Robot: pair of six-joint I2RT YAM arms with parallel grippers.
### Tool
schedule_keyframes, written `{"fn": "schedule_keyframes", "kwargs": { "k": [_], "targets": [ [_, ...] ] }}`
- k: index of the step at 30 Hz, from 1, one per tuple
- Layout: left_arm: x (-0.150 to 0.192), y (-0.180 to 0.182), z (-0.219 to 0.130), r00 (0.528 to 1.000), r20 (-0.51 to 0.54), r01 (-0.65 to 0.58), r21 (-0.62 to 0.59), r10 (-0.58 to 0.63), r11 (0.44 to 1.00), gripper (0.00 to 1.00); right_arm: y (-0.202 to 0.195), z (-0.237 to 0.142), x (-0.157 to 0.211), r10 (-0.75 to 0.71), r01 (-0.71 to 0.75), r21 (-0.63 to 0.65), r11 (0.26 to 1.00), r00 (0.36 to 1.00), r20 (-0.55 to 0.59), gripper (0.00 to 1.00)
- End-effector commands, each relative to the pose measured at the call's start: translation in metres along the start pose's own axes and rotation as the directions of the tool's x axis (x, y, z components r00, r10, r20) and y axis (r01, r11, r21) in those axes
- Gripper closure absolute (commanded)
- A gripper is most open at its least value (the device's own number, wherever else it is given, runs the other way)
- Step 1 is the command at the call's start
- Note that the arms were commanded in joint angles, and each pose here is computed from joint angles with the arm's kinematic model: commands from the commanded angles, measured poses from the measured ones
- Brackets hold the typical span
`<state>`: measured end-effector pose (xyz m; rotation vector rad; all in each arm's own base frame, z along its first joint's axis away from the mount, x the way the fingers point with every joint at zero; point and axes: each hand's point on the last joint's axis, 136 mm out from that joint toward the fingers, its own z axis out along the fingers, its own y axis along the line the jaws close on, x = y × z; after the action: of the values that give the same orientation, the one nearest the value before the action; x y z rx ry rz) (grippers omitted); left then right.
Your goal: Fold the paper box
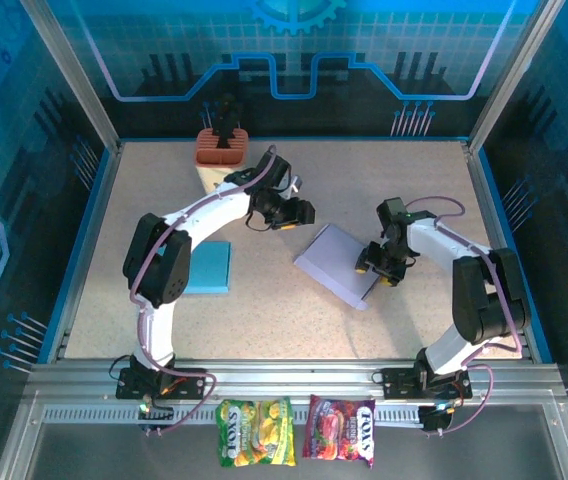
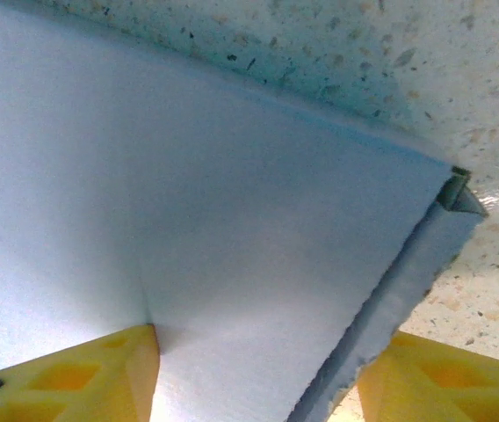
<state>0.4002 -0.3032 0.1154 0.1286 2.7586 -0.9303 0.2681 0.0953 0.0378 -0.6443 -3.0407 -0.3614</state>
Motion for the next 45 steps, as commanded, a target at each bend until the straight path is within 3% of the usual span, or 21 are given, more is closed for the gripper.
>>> {"fn": "schedule_keyframes", "kwargs": {
  "k": [1, 8, 18, 27, 34, 36, 40, 45],
  "targets": [
    [0.013, -0.008, 0.011, 0.998, -0.052, -0.02, 0.083, 0.024, 0.996, 0.42, -0.007, 0.011, 0.003, -0.038, 0.039, 0.043, 0.998, 0.999, -0.014, 0.44],
    [0.041, 0.009, 0.028, 0.988, -0.156, 0.004, 0.062, 0.006, 0.998, 0.45, -0.001, 0.013, -0.009, -0.108, 0.109, 0.029, 0.994, 0.994, -0.014, 0.52],
    [0.052, 0.032, 0.033, 0.99, -0.138, -0.041, -0.059, 0.032, 0.997, 0.48, 0.018, 0.015, -0.026, -0.253, 0.253, -0.002, 0.968, 0.967, -0.025, 0.64],
    [0.046, 0.049, 0.017, 0.994, -0.082, -0.087, -0.179, 0.073, 0.98, 0.51, 0.029, 0.013, -0.04, -0.306, 0.306, 0.0, 0.952, 0.952, -0.007, 0.66],
    [0.026, 0.014, -0.008, 0.992, 0.017, -0.126, -0.089, 0.128, 0.988, 0.48, 0.032, 0.013, -0.042, -0.31, 0.31, -0.004, 0.951, 0.951, -0.005, 0.66],
    [0.026, 0.014, -0.007, 0.992, 0.007, -0.121, -0.089, 0.122, 0.989, 0.48, 0.032, 0.012, -0.042, -0.309, 0.309, -0.006, 0.951, 0.951, -0.003, 0.66],
    [0.032, 0.05, 0.007, 0.996, -0.074, -0.053, -0.187, 0.039, 0.981, 0.49, 0.034, 0.013, -0.042, -0.313, 0.313, -0.011, 0.95, 0.95, -0.007, 0.66],
    [0.029, 0.057, 0.023, 0.995, -0.093, -0.057, -0.162, 0.043, 0.985, 0.49, 0.036, 0.013, -0.041, -0.315, 0.315, -0.022, 0.949, 0.949, -0.006, 0.67]
  ]
}}
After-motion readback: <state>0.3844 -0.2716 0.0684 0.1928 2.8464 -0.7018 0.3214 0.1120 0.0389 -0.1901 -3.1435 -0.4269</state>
